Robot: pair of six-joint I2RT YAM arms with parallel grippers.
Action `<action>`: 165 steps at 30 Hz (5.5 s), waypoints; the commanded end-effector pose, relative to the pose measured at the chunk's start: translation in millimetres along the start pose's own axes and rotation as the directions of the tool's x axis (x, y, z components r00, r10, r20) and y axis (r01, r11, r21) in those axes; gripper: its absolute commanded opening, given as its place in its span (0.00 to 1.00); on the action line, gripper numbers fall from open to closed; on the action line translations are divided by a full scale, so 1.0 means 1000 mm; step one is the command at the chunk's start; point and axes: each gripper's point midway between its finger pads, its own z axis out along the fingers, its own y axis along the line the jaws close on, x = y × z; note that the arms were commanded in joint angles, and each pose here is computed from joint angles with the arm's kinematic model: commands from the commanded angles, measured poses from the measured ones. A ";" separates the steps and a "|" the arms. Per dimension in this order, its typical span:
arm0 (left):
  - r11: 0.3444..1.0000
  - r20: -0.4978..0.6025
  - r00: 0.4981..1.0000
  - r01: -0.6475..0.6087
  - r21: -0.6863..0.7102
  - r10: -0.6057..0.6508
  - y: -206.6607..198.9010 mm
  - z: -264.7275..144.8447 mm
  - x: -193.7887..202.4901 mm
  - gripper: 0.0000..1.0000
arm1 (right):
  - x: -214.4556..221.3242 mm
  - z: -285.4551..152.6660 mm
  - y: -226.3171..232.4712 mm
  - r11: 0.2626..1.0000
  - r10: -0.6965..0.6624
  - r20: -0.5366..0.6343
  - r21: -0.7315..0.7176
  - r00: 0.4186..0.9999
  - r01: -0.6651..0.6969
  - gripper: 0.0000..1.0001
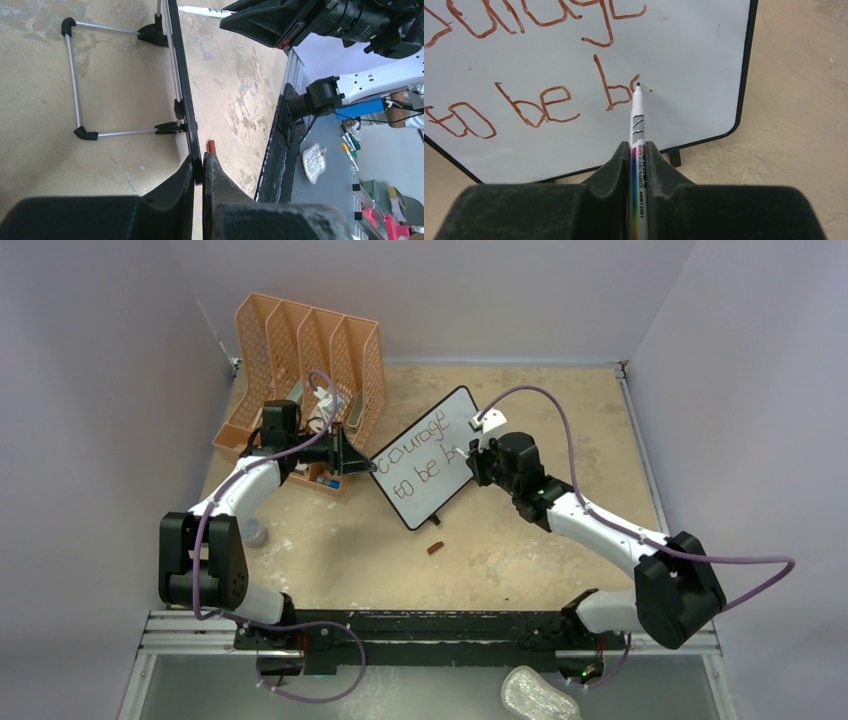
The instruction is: Write a sentence on the whiteboard
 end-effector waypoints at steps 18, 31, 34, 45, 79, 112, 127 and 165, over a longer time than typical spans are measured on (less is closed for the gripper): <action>0.999 -0.017 1.000 -0.018 -0.039 0.018 0.013 0.003 0.005 0.00 | -0.043 0.002 0.003 1.000 -0.006 0.119 -0.019 0.993 0.009 0.00; 0.999 -0.017 1.000 -0.017 -0.040 0.017 0.013 0.002 0.005 0.00 | -0.038 0.008 0.003 1.000 -0.008 0.104 -0.016 0.995 0.010 0.00; 0.999 -0.017 1.000 -0.017 -0.040 0.017 0.013 0.002 0.005 0.00 | -0.037 0.009 0.002 1.000 -0.008 0.102 -0.011 0.995 0.009 0.00; 0.999 -0.018 1.000 -0.019 -0.041 0.019 0.013 0.002 0.005 0.00 | -0.032 0.012 -0.010 0.999 0.008 0.090 0.052 0.996 -0.012 0.00; 0.999 -0.016 1.000 -0.018 -0.041 0.017 0.014 0.002 0.005 0.00 | -0.007 0.001 0.001 1.000 0.012 0.012 -0.017 1.000 -0.012 0.00; 0.999 -0.016 1.000 -0.017 -0.042 0.016 0.014 0.002 0.005 0.00 | -0.007 -0.006 0.005 0.999 -0.003 0.010 -0.046 1.000 0.003 0.00; 0.999 -0.015 1.000 -0.021 -0.040 0.020 0.012 0.002 0.004 0.00 | -0.049 -0.002 -0.017 0.998 -0.005 0.128 0.065 0.992 -0.004 0.00; 0.999 -0.016 1.000 -0.021 -0.041 0.021 0.013 0.002 0.004 0.00 | -0.035 0.014 -0.013 0.999 -0.038 0.071 0.022 0.997 0.036 0.00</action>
